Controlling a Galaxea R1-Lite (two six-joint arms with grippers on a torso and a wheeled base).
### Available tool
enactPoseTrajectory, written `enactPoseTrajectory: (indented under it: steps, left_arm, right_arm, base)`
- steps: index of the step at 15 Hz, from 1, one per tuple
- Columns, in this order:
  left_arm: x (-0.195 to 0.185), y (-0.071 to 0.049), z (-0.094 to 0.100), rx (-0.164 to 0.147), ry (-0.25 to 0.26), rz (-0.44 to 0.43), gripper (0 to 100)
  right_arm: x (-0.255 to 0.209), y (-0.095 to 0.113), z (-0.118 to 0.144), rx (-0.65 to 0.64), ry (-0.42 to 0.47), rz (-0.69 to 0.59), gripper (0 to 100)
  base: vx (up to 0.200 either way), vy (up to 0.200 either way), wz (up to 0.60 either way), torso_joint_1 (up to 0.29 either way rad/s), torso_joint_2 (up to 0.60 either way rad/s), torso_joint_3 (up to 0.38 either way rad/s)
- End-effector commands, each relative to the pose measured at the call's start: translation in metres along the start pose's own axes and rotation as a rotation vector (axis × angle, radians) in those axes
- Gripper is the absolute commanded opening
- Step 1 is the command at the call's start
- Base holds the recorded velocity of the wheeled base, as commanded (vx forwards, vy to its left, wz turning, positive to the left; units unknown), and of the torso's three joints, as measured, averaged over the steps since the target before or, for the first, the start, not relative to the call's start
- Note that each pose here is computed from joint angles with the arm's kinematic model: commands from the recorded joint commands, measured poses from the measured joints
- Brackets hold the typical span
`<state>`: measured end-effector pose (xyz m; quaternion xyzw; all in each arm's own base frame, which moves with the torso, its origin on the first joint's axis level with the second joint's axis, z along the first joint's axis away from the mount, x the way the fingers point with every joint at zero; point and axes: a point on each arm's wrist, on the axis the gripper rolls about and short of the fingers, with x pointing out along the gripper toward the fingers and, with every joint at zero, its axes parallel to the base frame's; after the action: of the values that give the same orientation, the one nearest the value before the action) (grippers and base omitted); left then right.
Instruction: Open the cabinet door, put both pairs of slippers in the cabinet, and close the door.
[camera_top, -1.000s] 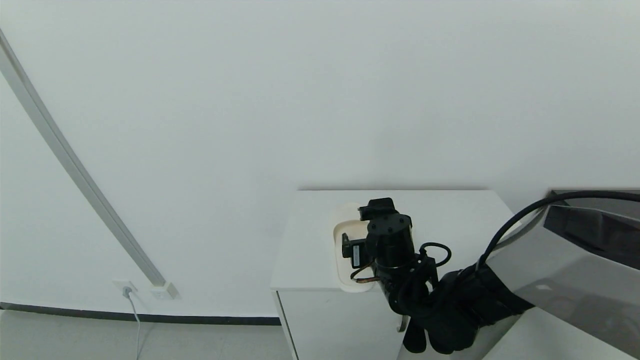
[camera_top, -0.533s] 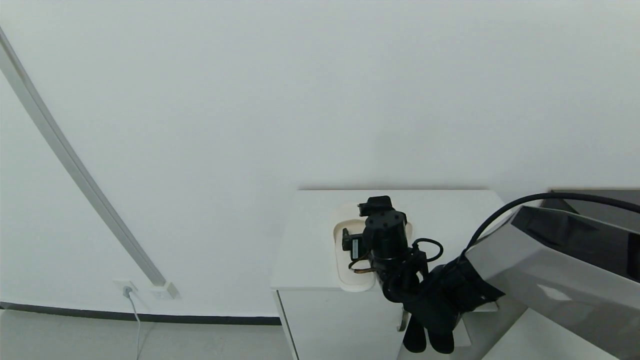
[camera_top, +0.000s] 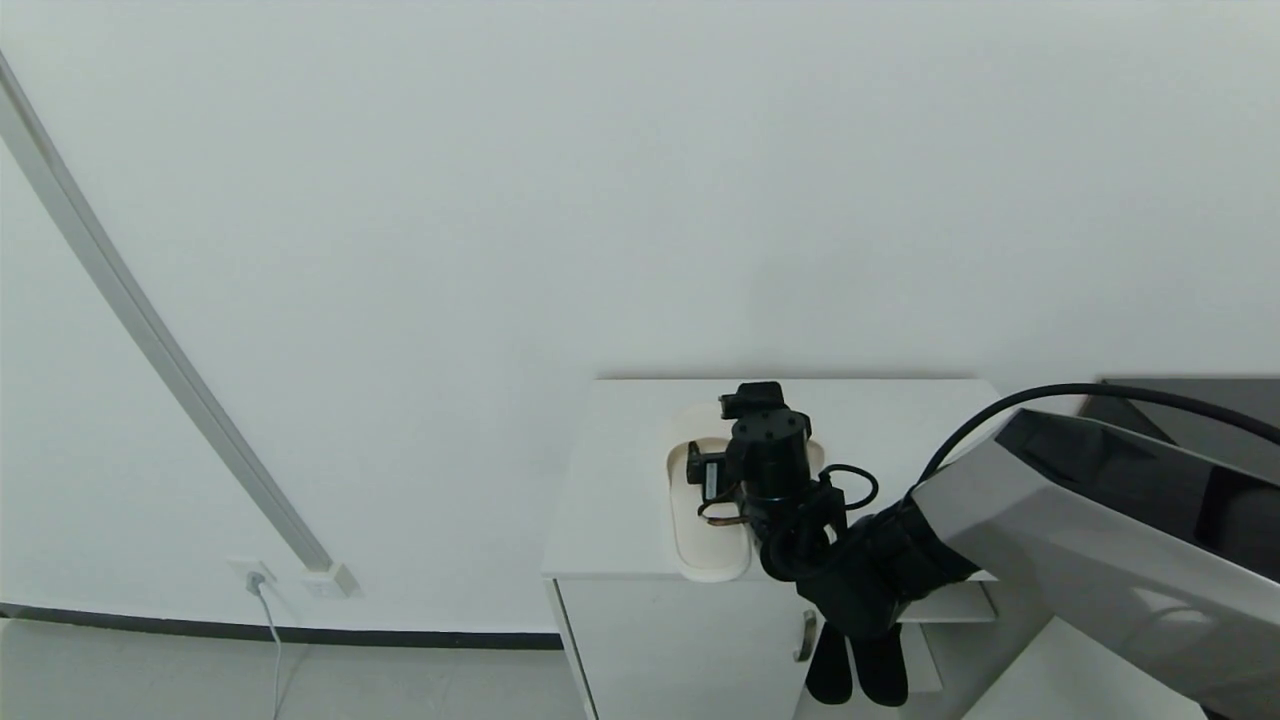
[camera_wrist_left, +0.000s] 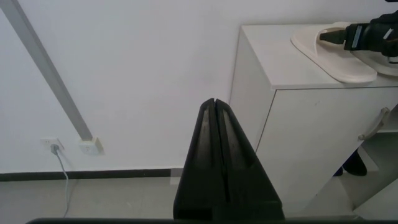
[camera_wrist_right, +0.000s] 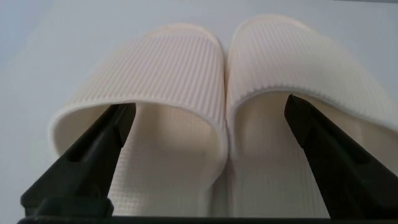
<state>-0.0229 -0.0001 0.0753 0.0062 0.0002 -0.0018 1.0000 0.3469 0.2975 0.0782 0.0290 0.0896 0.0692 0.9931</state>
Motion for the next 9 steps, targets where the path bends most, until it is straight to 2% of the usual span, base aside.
enactPoseTrajectory:
  steps: [1, 8, 9]
  left_arm:
    - [0.0, 0.0, 0.0, 0.0, 0.001, 0.001, 0]
    - [0.0, 0.0, 0.0, 0.0, 0.001, 0.001, 0]
    - [0.0, 0.0, 0.0, 0.0, 0.001, 0.001, 0]
  right_arm:
    - [0.003, -0.002, -0.002, -0.001, 0.002, -0.009, 100]
    - [0.017, -0.001, -0.003, 0.009, -0.018, -0.017, 100]
    - [0.017, -0.001, -0.004, 0.006, -0.015, -0.018, 0]
  base:
    - [0.0, 0.0, 0.0, 0.0, 0.0, 0.0]
    - [0.0, 0.0, 0.0, 0.0, 0.0, 0.0]
    - [0.0, 0.0, 0.0, 0.0, 0.0, 0.0]
